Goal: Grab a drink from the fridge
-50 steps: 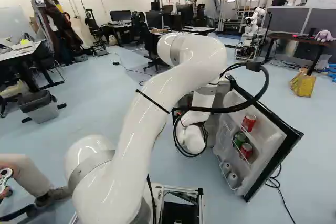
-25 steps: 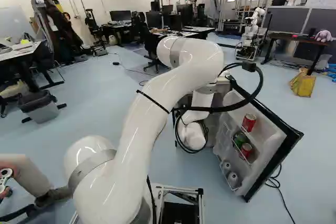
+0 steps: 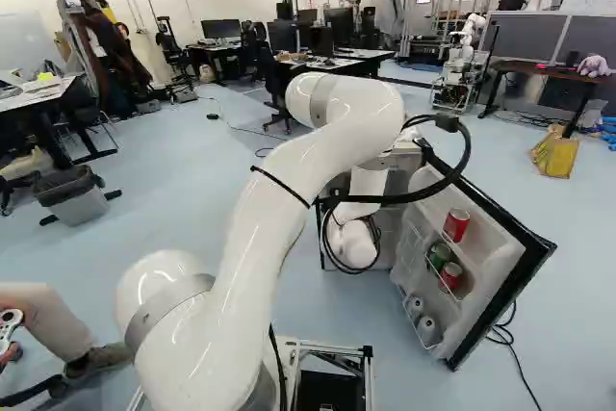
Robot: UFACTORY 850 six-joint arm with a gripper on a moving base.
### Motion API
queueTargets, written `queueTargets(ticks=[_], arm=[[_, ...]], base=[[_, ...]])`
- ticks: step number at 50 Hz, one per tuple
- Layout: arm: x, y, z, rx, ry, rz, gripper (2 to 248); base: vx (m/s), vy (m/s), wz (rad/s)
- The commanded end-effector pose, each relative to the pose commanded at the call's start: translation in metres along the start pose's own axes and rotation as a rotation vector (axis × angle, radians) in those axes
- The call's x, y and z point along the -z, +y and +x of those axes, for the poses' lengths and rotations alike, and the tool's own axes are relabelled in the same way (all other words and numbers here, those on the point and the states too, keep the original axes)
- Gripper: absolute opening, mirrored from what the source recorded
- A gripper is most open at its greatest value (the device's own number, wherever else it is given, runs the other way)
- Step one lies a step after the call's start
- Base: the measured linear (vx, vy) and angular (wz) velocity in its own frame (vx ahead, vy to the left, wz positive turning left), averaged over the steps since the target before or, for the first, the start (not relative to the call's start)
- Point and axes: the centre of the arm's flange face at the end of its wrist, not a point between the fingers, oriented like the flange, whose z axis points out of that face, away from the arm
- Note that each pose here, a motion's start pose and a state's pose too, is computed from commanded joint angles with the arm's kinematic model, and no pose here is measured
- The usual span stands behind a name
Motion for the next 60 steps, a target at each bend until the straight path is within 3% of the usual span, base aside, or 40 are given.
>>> queueTargets(ticks=[60], arm=[[-0.039,0.018,-0.012,0.019,-0.130,-0.079,247]], base=[[0.000,0.000,0.000]])
